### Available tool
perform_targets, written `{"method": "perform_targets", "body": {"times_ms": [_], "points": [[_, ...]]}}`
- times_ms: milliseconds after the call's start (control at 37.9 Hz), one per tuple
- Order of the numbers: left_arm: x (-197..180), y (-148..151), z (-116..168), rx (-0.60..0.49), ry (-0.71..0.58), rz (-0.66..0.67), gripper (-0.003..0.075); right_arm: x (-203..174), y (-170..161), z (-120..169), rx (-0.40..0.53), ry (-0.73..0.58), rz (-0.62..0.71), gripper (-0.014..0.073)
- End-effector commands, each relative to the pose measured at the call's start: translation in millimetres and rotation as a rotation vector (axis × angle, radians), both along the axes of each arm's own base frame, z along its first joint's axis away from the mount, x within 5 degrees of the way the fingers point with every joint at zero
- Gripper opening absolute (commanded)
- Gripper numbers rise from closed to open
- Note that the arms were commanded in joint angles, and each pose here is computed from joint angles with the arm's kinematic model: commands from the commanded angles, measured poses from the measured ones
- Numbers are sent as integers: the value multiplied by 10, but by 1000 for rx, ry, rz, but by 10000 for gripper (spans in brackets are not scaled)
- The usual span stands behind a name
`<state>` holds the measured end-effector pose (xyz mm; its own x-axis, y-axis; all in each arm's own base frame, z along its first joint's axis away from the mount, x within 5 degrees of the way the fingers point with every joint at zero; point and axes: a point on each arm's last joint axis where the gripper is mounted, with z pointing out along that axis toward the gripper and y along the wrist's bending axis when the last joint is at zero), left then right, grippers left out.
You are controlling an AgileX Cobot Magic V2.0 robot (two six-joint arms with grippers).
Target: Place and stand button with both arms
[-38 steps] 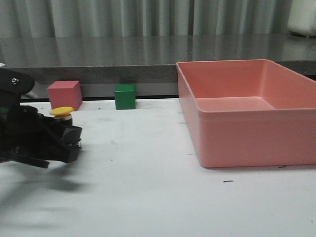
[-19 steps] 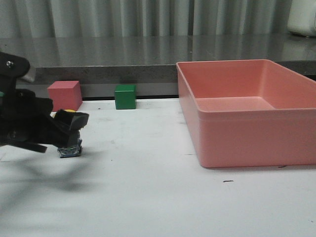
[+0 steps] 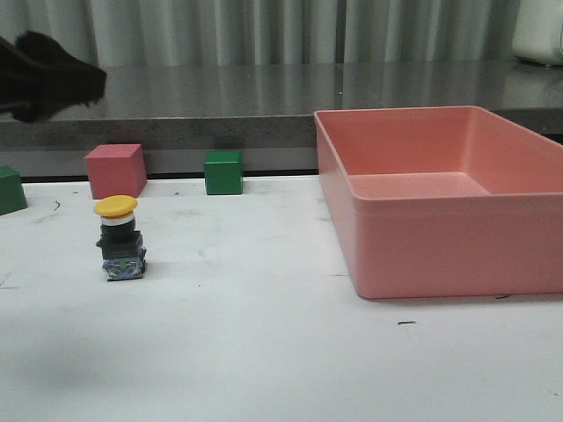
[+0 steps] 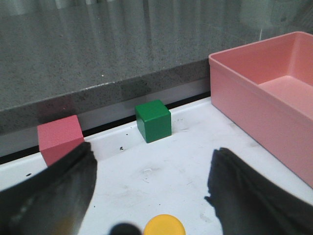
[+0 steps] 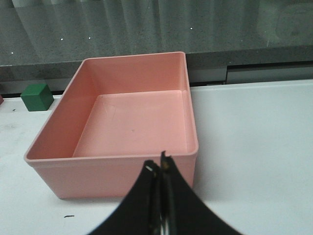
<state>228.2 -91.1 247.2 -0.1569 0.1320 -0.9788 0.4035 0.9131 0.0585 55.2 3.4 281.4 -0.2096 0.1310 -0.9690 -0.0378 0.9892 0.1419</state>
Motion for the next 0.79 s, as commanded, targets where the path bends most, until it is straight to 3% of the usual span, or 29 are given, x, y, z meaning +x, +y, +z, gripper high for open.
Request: {"method": "perform_targets", "body": {"times_ms": [0,290,501,633,765], "points": [[-186,63,355,-69,-85,9,328,12,-1,150,-6,-97,-1,-70],[-832,342,762,-149,-88,45,-13,12,-1,150,-6,-97,-1,-70],[-1214,489,834,-145,-72,42,-20,12,-1,150,-6,-97,-1,-70],[-1377,543,900,-224,-102,34,-20,12,-1,150,-6,-97,-1,-70],[-1412,557,923,-233,-124,33,-20,12,-1,150,-6,-97,-1,-70]]}}
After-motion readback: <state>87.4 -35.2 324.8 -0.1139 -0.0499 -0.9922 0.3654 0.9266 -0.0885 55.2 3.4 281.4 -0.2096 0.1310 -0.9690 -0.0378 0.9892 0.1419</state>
